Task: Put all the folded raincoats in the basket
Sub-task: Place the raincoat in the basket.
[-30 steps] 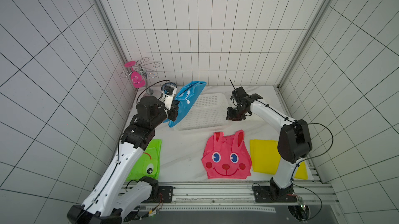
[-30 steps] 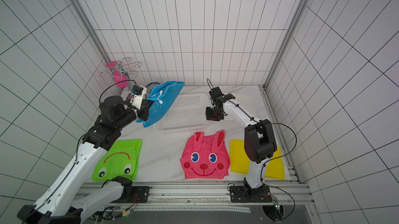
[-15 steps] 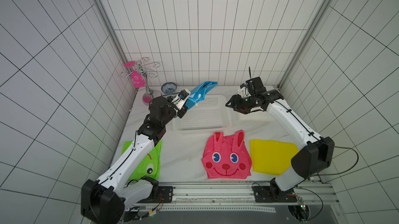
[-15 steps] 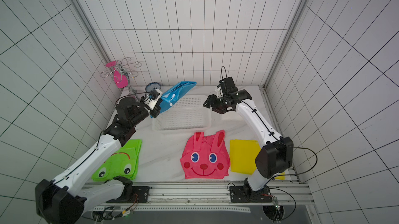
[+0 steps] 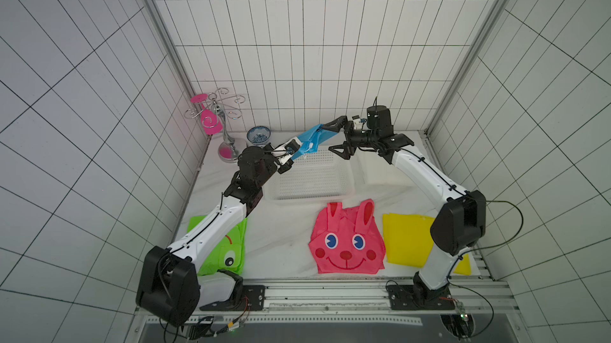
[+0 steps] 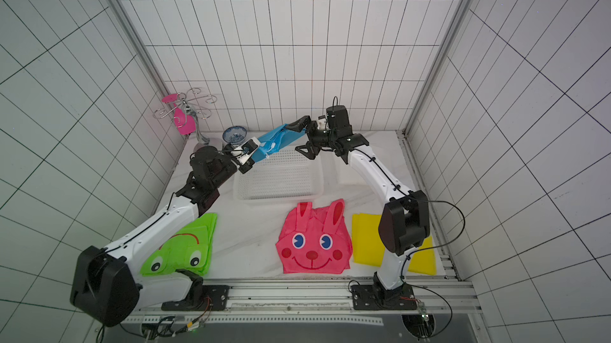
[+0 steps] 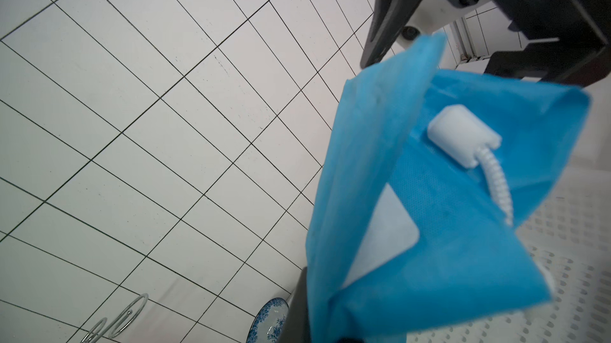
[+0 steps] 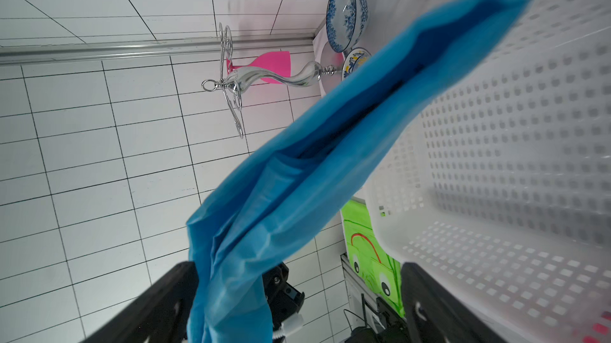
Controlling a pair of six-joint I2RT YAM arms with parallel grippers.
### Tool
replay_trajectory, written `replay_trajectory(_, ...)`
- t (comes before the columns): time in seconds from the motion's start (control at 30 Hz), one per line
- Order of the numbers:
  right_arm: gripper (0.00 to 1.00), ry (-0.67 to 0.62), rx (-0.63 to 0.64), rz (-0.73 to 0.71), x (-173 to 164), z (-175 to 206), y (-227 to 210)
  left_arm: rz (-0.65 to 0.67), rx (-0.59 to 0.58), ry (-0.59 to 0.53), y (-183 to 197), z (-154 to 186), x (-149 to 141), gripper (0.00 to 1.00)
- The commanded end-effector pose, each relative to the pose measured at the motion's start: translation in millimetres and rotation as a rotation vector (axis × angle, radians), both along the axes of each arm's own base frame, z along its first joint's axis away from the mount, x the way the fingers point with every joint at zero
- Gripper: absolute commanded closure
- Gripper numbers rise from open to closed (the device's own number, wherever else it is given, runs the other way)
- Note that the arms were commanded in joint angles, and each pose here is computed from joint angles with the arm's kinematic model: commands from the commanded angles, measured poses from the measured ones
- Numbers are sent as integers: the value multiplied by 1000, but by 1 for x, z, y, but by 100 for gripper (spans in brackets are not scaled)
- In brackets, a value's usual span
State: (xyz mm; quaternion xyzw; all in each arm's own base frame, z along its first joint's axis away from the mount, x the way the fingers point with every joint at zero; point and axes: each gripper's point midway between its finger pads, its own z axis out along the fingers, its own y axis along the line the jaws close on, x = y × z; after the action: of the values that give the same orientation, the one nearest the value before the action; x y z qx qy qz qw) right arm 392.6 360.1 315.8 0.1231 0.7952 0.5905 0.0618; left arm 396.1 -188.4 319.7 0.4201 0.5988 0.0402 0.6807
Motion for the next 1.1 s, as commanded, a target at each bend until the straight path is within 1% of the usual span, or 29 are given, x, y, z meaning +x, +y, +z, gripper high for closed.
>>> replay_trajectory(0.0,1,-2,135,17,7,41,25,-2,48,-90,-5,9,4,100)
replay_trajectory(0.1,0,6,144,0,20,38,32,38,79,-101,0,5,11,100)
replay_trajectory(0.2,6,6,164,-23,34,35,38,86,120,-113,5,1,21,100)
replay_trajectory(0.3,7,20,178,-9,47,31,48,117,164,-130,9,-1,33,100)
replay_trajectory(0.4,8,19,198,8,60,31,57,154,195,-168,16,2,49,100)
replay_trajectory(0.53,8,11,241,20,82,31,69,194,226,-220,28,14,73,100)
replay_trajectory(0.7,12,12,290,25,103,32,74,206,299,-303,25,35,98,100)
replay_trajectory(0.83,14,21,291,10,115,21,68,210,340,-343,24,44,117,100)
replay_trajectory(0.93,15,25,290,19,115,15,65,190,369,-362,20,51,121,100)
replay_trajectory(1.0,15,27,289,18,116,11,64,170,412,-344,17,41,122,100)
replay_trajectory(1.07,16,33,285,11,119,6,61,171,480,-355,17,27,124,100)
